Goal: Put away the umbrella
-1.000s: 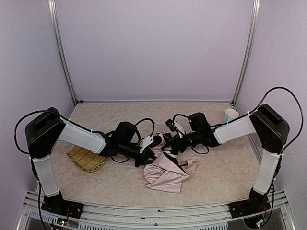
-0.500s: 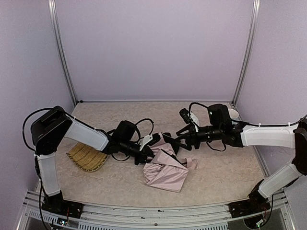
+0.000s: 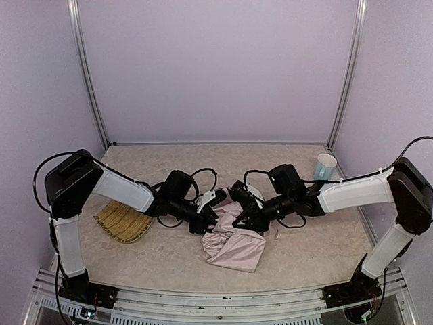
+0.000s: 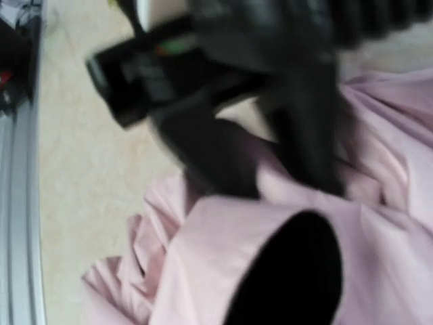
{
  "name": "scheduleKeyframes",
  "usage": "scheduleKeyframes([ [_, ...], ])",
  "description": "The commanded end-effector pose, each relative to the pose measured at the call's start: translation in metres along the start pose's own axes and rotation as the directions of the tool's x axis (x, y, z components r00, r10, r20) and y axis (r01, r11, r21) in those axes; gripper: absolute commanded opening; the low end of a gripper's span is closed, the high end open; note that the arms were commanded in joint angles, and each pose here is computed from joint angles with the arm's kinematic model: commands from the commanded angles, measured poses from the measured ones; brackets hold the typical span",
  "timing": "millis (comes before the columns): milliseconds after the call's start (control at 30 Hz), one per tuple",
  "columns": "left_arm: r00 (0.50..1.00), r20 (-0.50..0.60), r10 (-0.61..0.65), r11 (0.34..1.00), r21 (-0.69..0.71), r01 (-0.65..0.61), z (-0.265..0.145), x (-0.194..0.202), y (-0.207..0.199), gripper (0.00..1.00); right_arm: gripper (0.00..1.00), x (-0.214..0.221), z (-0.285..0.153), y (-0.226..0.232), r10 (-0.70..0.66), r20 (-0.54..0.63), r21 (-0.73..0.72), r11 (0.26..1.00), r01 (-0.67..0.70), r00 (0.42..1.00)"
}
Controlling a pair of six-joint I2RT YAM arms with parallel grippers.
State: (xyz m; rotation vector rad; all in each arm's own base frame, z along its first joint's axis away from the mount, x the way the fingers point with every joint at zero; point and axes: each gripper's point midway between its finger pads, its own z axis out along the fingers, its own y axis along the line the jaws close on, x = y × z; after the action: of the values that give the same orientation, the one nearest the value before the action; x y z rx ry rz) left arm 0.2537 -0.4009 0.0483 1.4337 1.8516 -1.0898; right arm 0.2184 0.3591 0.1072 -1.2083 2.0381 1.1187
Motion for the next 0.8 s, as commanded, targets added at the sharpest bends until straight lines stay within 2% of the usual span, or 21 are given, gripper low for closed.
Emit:
scheduleKeyframes([
  [0,0.994,-0.056,-0.093,0.989,-0.117,0.086,-0.010,0.019,0.023,0.54,0.07,-0.036,-0.014,0.020,-0.032,0.102,-0.057,0.998,0.038,0.994],
  [133,0.993,0.106,-0.052,0.974,-0.215,0.074,-0.050,-0.023,0.032,0.71,0.00,-0.032,-0.015,0.023,-0.013,0.093,-0.074,0.997,0.020,0.996],
  [233,0.990,0.144,0.009,0.959,-0.280,0.032,-0.070,-0.038,0.031,0.81,0.00,-0.035,-0.017,0.029,-0.003,0.102,-0.105,0.994,0.014,0.995],
  [333,0.989,0.147,0.005,0.949,-0.312,0.041,-0.084,-0.033,0.027,0.82,0.00,-0.042,-0.022,0.034,-0.006,0.124,-0.114,0.993,0.021,0.992],
  [533,0.979,0.202,0.028,0.975,-0.223,0.018,-0.097,-0.023,-0.023,0.80,0.00,-0.045,-0.024,0.036,-0.003,0.135,-0.120,0.993,0.019,0.991],
  [767,0.980,0.194,0.047,0.951,-0.308,0.015,-0.098,-0.010,-0.019,0.81,0.00,-0.059,-0.025,0.053,-0.023,0.154,-0.193,0.980,0.053,0.988],
])
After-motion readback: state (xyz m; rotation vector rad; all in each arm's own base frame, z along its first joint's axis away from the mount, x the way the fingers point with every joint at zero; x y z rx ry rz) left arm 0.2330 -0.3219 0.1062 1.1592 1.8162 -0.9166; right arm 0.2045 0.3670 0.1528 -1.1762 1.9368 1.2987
